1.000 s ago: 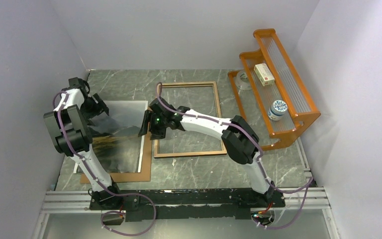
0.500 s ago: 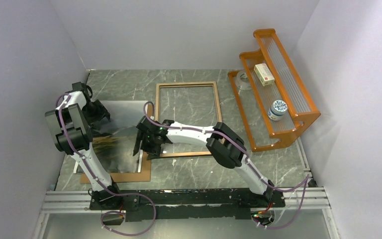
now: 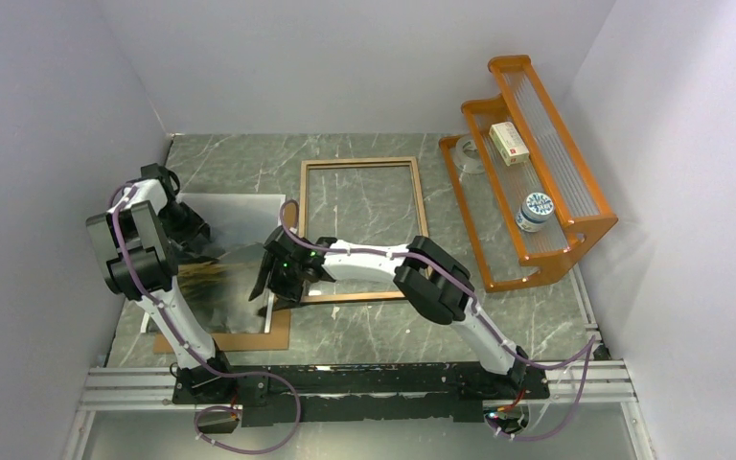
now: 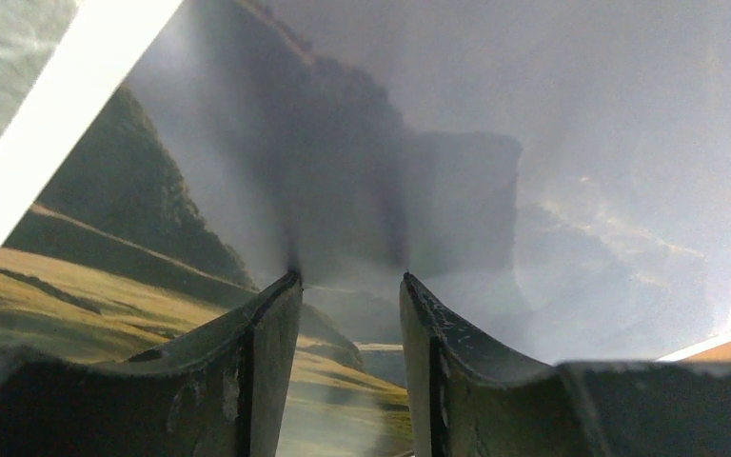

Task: Put the photo into the frame
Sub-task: Pick up the photo at the center of the board.

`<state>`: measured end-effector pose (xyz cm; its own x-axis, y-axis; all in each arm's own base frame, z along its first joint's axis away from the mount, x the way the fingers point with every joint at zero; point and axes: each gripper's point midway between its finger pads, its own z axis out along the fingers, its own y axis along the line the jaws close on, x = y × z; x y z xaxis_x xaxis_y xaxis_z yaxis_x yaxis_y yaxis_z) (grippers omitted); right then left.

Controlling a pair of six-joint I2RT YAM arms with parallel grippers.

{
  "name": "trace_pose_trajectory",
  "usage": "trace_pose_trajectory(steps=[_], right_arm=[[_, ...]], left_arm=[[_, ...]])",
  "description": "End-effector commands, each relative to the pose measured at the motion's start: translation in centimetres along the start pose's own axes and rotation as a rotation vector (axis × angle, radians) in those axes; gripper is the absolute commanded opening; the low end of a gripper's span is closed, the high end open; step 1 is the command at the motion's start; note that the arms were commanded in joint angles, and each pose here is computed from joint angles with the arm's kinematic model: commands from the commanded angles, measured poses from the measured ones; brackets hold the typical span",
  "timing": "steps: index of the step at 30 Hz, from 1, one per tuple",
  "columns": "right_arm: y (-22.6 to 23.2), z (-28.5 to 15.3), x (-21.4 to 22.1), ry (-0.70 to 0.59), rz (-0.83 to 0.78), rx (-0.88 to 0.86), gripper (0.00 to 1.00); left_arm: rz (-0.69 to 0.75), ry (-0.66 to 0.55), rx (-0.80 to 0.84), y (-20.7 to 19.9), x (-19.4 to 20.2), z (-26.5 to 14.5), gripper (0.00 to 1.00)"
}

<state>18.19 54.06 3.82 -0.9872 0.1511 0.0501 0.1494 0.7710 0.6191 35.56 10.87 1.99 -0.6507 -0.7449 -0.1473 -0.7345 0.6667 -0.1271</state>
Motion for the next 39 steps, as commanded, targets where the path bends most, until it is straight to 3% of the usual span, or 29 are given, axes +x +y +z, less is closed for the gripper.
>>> trace_pose_trajectory(steps=[1, 10, 21, 26, 32, 36, 39], right_arm=[[-0.3, 2.3, -2.0, -0.056, -0.027, -0.076, 0.64], [5.6, 0.9, -3.2, -0.096, -0.161, -0.36, 0.64], [4.6, -0.1, -6.3, -0.182, -0.142, -0.353, 0.67], [5.3, 0.0, -7.8, -0.185, -0.156, -0.372, 0.53], [6.1, -1.0, -8.5, -0.206, -0.207, -0.369, 0.19], [7.0, -2.4, -8.9, -0.237, -0.294, -0.347, 0.0], [7.5, -4.4, -8.9, -0.266, -0.389, -0.325, 0.0]], left_arm=[[-0.069, 0.118, -0.08, 2.0, 3.8, 1.3, 0.48], [-0.09, 0.127, -0.1, 2.6, 4.4, 1.3, 0.48], [-0.097, 0.136, -0.054, 1.9, 4.2, 1.3, 0.46], [-0.094, 0.134, -0.029, 1.5, 4.0, 1.1, 0.46], [-0.079, 0.067, 0.032, 0.3, 2.8, -0.8, 0.48], [-0.059, -0.014, 0.089, -0.8, 1.2, -3.9, 0.58], [-0.023, -0.069, 0.177, -2.5, 0.2, -7.0, 0.65]])
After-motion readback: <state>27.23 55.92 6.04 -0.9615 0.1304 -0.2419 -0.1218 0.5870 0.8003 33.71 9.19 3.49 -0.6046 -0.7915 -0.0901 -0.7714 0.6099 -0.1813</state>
